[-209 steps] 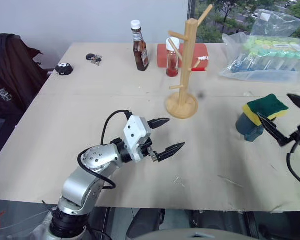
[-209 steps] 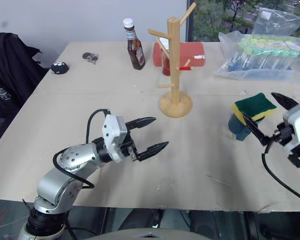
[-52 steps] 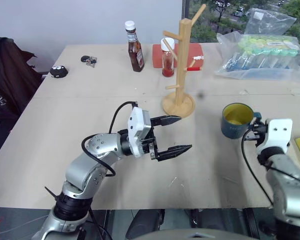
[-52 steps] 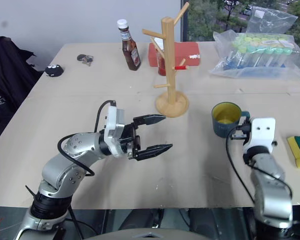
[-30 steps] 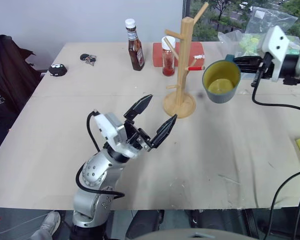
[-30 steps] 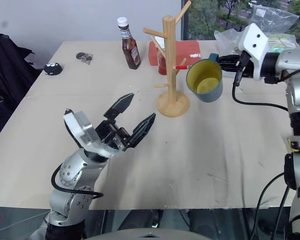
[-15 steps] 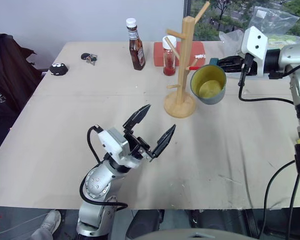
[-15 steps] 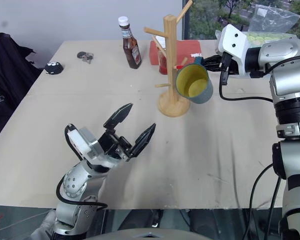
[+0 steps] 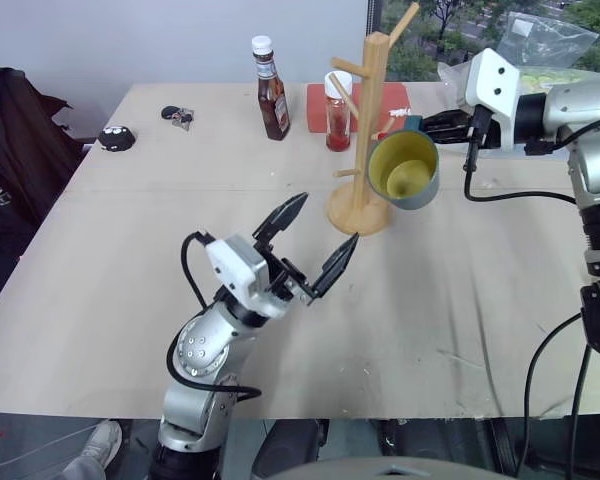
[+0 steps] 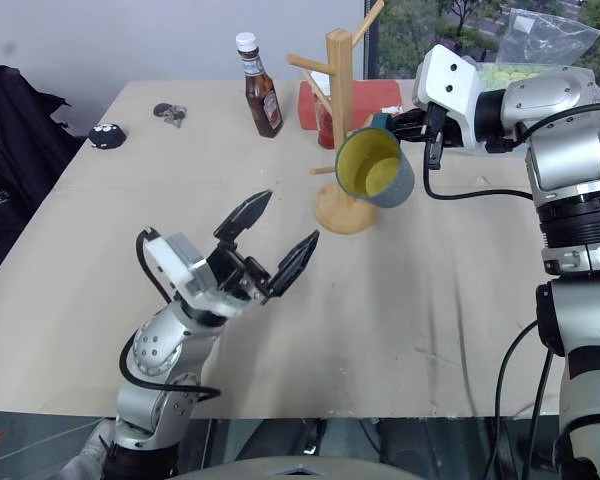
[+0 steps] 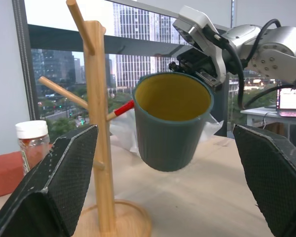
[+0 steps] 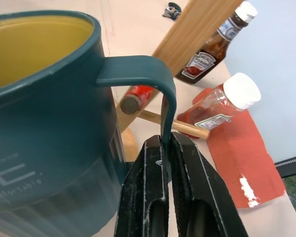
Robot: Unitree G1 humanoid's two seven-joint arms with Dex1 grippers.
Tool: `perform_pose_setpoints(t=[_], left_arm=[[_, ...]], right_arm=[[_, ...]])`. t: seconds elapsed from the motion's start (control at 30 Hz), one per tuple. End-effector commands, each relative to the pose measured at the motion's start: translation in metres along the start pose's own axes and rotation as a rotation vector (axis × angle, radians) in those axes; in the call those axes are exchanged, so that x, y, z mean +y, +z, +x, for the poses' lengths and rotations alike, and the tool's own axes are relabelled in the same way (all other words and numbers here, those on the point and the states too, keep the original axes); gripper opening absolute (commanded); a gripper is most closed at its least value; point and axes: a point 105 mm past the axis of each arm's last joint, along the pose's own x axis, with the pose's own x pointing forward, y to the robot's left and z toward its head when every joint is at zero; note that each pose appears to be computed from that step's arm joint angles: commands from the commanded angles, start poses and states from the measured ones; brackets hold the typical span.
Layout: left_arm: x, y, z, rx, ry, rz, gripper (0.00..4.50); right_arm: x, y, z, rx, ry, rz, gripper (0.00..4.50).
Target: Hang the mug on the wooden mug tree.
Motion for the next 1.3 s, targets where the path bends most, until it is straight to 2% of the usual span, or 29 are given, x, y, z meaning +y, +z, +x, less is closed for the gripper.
perform_pose_setpoints(t=[0.03, 0.33, 0.57, 0.7, 0.77, 0.83, 0.87, 0.9, 0.93, 1.03, 1.17, 1.3], left_arm=[[0.002, 0.017, 0.006, -0.052, 0.011, 0.005, 4.5], [0.012, 0.017, 0.005, -0.037, 0.08, -0.038, 4.5], [0.006, 0.018, 0.007, -0.034, 0.081, -0.04, 4.5], [0.005, 0.018, 0.007, -0.029, 0.078, -0.04, 4.5], [0.005, 0.018, 0.008, -0.03, 0.077, -0.042, 4.5], [0.006, 0.018, 0.008, -0.031, 0.077, -0.044, 4.5], [0.006, 0.018, 0.009, -0.031, 0.076, -0.045, 4.5], [0.006, 0.018, 0.009, -0.031, 0.075, -0.046, 4.5], [0.006, 0.018, 0.009, -0.03, 0.074, -0.047, 4.5], [0.006, 0.017, 0.009, -0.022, 0.072, -0.045, 4.5], [0.007, 0.014, 0.006, 0.01, 0.073, -0.035, 4.5], [0.007, 0.004, -0.004, 0.099, 0.05, -0.033, 4.5]], right_arm=[[-0.006, 0.019, -0.004, -0.02, -0.029, -0.064, 0.06], [-0.005, 0.019, -0.001, 0.003, -0.037, -0.065, 0.06], [-0.005, 0.019, 0.0, 0.013, -0.04, -0.067, 0.06], [-0.01, 0.019, 0.0, 0.022, -0.067, -0.061, 1.3], [-0.012, 0.019, 0.0, 0.025, -0.081, -0.055, 2.43], [-0.013, 0.019, 0.0, 0.025, -0.088, -0.049, 3.36], [-0.014, 0.019, 0.0, 0.024, -0.094, -0.043, 3.54], [-0.015, 0.02, -0.001, 0.022, -0.102, -0.036, 4.13], [-0.016, 0.02, -0.002, 0.02, -0.114, -0.029, 4.45], [-0.023, 0.017, -0.01, 0.018, -0.165, 0.012, 4.45], [-0.024, 0.001, -0.032, -0.007, -0.234, 0.186, 4.45], [-0.011, -0.029, -0.063, -0.049, -0.307, 0.367, 4.45]])
